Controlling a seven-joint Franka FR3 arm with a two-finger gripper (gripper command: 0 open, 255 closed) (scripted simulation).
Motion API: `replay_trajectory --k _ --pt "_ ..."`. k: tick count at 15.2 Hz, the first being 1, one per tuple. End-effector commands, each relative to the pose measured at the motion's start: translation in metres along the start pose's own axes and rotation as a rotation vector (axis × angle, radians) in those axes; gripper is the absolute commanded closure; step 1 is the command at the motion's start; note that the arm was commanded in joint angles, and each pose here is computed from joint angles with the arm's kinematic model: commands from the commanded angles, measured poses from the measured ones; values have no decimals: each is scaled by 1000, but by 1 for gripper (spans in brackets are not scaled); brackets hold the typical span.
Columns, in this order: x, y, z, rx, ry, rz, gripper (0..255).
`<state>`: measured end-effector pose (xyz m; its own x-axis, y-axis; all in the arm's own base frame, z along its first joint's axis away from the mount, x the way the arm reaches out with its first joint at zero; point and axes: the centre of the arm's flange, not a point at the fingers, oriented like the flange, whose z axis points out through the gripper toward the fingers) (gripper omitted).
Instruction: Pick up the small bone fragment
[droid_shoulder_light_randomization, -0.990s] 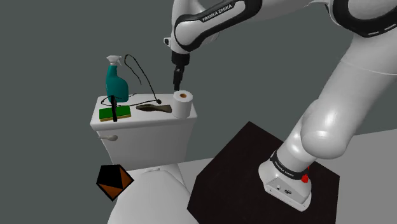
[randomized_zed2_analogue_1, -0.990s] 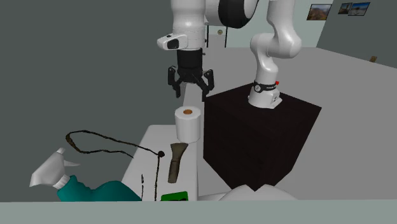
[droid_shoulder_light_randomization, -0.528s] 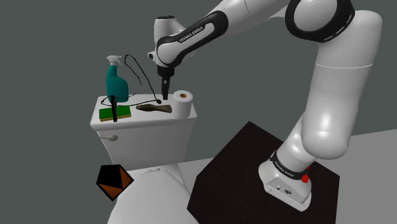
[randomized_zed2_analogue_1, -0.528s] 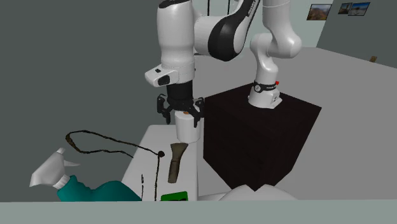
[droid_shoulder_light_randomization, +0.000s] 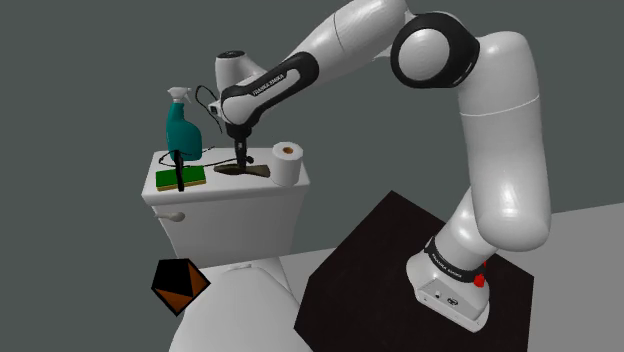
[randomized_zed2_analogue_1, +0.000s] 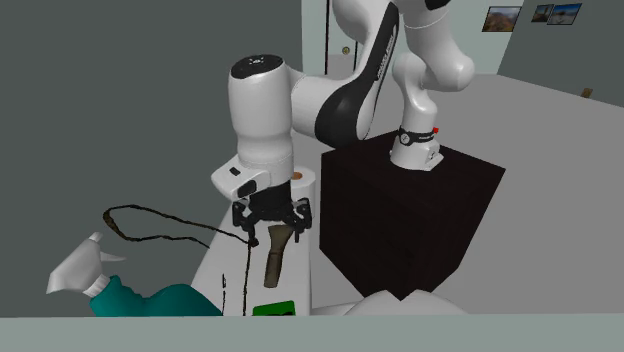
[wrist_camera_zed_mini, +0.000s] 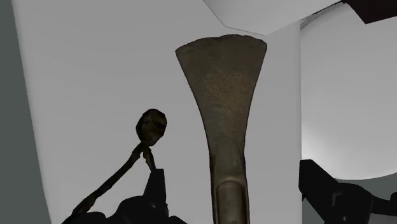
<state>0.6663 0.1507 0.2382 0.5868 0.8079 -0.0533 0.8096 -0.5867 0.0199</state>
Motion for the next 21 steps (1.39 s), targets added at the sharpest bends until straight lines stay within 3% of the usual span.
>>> replay_trajectory --k 1,8,9,18,21 --pt "3 -2 13 -1 -1 -6 0" --pt "5 -3 37 -1 -1 -6 0" --pt "5 -3 37 -1 -1 -6 255" --pt "5 -3 37 -1 -1 -6 255" --pt "4 -2 21 -1 -1 -6 255"
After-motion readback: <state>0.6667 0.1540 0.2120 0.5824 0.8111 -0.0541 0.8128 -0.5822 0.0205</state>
